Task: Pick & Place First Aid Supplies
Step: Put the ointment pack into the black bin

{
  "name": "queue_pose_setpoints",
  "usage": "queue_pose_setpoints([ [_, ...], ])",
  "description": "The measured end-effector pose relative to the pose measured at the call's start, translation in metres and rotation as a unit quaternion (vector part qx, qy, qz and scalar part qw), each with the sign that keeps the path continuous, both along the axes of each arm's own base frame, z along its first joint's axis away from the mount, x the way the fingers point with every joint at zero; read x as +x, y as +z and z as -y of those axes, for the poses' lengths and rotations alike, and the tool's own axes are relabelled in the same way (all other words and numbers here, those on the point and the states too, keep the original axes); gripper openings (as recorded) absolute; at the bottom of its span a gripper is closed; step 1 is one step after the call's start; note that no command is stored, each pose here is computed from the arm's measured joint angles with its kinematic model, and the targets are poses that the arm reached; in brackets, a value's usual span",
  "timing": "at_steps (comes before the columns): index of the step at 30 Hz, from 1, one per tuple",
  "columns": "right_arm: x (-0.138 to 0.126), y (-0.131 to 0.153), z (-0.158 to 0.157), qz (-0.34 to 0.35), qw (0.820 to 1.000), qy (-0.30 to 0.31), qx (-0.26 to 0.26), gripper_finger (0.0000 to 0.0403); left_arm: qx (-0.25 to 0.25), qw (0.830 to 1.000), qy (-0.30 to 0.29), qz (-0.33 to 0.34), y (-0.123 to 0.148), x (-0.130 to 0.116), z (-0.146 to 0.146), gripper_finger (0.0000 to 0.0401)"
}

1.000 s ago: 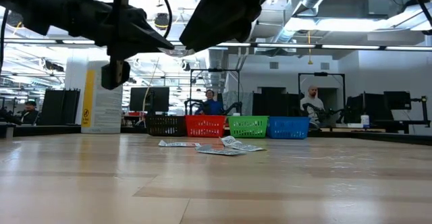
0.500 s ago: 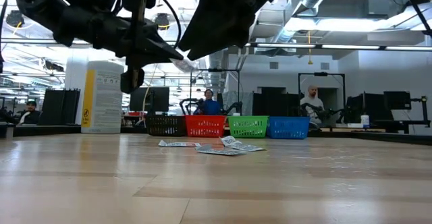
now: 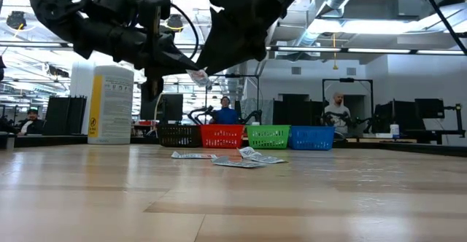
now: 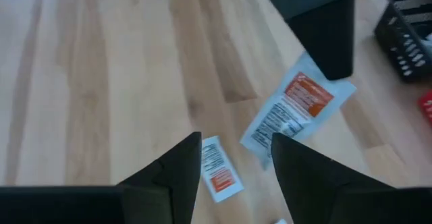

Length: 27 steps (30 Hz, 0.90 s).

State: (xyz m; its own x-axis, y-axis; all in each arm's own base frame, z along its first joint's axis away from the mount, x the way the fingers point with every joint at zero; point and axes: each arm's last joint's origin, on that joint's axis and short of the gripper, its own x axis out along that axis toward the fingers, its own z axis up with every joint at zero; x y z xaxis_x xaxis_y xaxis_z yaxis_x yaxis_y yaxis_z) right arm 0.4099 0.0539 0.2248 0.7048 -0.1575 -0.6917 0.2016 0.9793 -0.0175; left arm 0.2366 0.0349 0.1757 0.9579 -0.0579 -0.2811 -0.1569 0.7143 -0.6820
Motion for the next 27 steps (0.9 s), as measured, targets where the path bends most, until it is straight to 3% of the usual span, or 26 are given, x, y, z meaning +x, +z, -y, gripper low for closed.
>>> queue_pose_setpoints([
  [7, 0.002, 0.000, 0.018, 0.002, 1.000, -0.030, 0.008, 0.0171, 0.074, 0.997, 0.003, 0.005, 0.000, -0.006, -0.026, 0.0007],
  [15, 0.000, -0.002, 0.022, -0.011, 0.998, -0.052, 0.022, 0.0172, 0.121, 0.988, 0.098, -0.004, 0.001, -0.024, -0.073, 0.0007],
  [19, -0.004, -0.006, 0.028, -0.042, 0.997, -0.060, 0.016, 0.0171, 0.162, 0.969, 0.185, -0.027, 0.001, -0.036, -0.095, 0.0007],
  [23, -0.005, -0.007, 0.049, -0.052, 0.994, -0.092, -0.007, 0.0173, 0.187, 0.939, 0.282, -0.057, 0.000, -0.047, -0.112, 0.0007],
  [27, -0.006, -0.008, 0.068, -0.061, 0.993, -0.099, -0.022, 0.0171, 0.191, 0.925, 0.322, -0.067, 0.001, -0.054, -0.120, 0.0007],
])
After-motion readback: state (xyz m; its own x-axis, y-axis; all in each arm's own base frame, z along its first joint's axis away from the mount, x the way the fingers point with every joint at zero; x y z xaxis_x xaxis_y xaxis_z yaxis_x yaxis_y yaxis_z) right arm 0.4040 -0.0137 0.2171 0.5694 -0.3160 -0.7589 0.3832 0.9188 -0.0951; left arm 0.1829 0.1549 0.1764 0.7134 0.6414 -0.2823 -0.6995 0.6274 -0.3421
